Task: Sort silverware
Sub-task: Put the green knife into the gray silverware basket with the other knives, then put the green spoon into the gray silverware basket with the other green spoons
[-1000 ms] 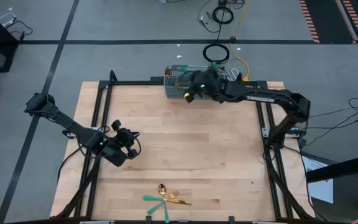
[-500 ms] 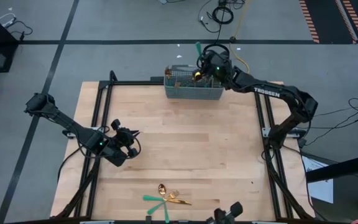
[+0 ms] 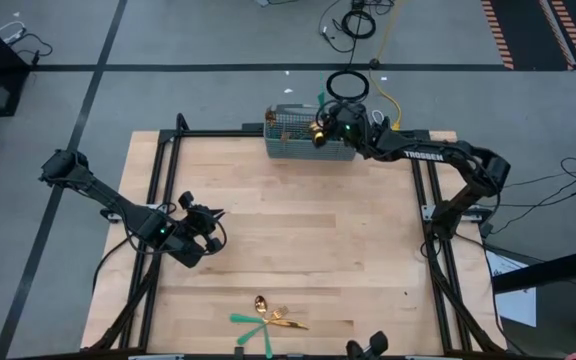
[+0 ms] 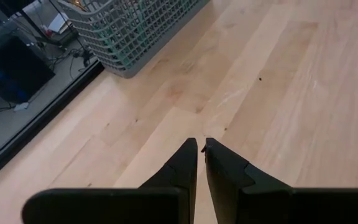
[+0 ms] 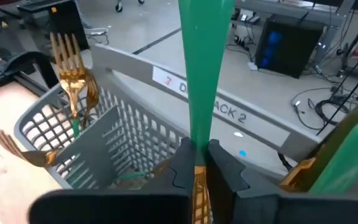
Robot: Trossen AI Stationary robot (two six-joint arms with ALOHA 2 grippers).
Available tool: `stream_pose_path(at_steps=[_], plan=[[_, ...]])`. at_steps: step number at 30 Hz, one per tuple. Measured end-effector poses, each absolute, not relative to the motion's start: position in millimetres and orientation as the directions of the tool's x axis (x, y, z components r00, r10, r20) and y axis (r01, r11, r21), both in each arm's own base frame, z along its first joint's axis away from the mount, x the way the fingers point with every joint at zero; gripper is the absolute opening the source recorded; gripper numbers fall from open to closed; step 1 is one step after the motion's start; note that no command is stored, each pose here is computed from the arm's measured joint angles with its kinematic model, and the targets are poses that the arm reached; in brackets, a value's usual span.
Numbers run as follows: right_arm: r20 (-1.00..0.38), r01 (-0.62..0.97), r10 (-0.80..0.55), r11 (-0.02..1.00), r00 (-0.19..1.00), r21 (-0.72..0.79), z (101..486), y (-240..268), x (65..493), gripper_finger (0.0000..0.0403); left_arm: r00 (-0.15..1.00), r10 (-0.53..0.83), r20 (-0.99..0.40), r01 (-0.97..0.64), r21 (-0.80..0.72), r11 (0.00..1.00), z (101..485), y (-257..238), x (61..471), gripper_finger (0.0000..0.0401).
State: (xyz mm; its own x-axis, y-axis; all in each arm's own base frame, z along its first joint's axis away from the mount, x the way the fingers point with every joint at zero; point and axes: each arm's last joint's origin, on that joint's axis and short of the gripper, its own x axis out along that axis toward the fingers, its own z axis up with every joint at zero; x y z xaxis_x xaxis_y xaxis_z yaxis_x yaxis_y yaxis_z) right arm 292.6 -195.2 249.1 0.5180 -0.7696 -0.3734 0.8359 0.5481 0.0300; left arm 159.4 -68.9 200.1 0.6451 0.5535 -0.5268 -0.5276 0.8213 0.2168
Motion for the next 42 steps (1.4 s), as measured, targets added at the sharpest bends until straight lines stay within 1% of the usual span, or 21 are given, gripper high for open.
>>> stream_pose_path(at_steps=[3, 8, 13, 15, 16, 17, 18, 20, 22, 23, 26, 28, 30, 32, 36, 38, 42], plan=[[-0.367, 0.829, -0.767, 0.558, 0.526, 0.021, 250, -193, 294, 0.0031, 0.645, 0.56, -0.521, -0.532, 0.221, 0.818, 200, -69, 159, 0.0041], [-0.342, 0.817, -0.77, 0.576, 0.539, -0.009, 264, -188, 288, 0.0103, 0.645, 0.563, -0.517, -0.534, 0.222, 0.816, 200, -69, 159, 0.0041], [-0.312, 0.801, -0.769, 0.597, 0.559, -0.036, 291, -174, 273, 0.017, 0.645, 0.563, -0.517, -0.534, 0.221, 0.816, 200, -69, 159, 0.0041], [-0.323, 0.793, -0.76, 0.608, 0.564, -0.044, 299, -165, 266, 0.0186, 0.656, 0.545, -0.523, -0.531, 0.194, 0.825, 201, -70, 161, 0.0041], [-0.327, 0.781, -0.75, 0.622, 0.575, -0.054, 304, -160, 262, 0.0192, 0.671, 0.511, -0.537, -0.519, 0.152, 0.841, 202, -72, 163, 0.0041], [-0.334, 0.761, -0.733, 0.645, 0.593, -0.064, 309, -153, 258, 0.0196, 0.692, 0.453, -0.562, -0.492, 0.092, 0.866, 202, -75, 166, 0.0041], [-0.339, 0.741, -0.715, 0.667, 0.611, -0.071, 314, -146, 254, 0.0199, 0.712, 0.368, -0.598, -0.444, 0.023, 0.896, 203, -78, 169, 0.0041], [-0.352, 0.706, -0.682, 0.704, 0.642, -0.075, 323, -132, 246, 0.02, 0.747, 0.158, -0.646, -0.318, -0.139, 0.938, 206, -87, 174, 0.0041], [-0.365, 0.665, -0.638, 0.744, 0.678, -0.064, 330, -118, 238, 0.02, 0.767, -0.024, -0.641, -0.223, -0.301, 0.927, 210, -95, 179, 0.0041], [-0.378, 0.644, -0.612, 0.763, 0.695, -0.05, 332, -111, 235, 0.0201, 0.78, -0.077, -0.62, -0.202, -0.367, 0.908, 213, -98, 181, 0.0041], [-0.437, 0.584, -0.529, 0.812, 0.727, -0.012, 333, -90, 228, 0.0201, 0.816, -0.129, -0.563, -0.199, -0.483, 0.853, 219, -101, 185, 0.0041], [-0.497, 0.557, -0.482, 0.83, 0.721, 0.004, 329, -77, 225, 0.0201, 0.812, -0.141, -0.566, -0.199, -0.495, 0.846, 217, -102, 188, 0.0041], [-0.556, 0.532, -0.435, 0.847, 0.708, 0.015, 324, -64, 224, 0.0201, 0.778, -0.174, -0.604, -0.208, -0.51, 0.835, 210, -104, 191, 0.0043], [-0.607, 0.511, -0.39, 0.859, 0.692, 0.031, 319, -51, 223, 0.0201, 0.746, -0.23, -0.625, -0.204, -0.544, 0.814, 202, -108, 199, 0.005], [-0.659, 0.452, -0.309, 0.89, 0.685, 0.053, 313, -27, 225, 0.0201, 0.733, -0.354, -0.581, -0.132, -0.631, 0.764, 186, -123, 219, 0.0078], [-0.671, 0.419, -0.278, 0.906, 0.688, 0.054, 312, -16, 225, 0.0201, 0.711, -0.365, -0.601, -0.157, -0.641, 0.751, 175, -127, 225, 0.0094], [-0.673, 0.354, -0.233, 0.934, 0.702, 0.045, 312, -1, 225, 0.0201, 0.654, -0.319, -0.686, -0.267, -0.604, 0.751, 149, -130, 230, 0.012]])
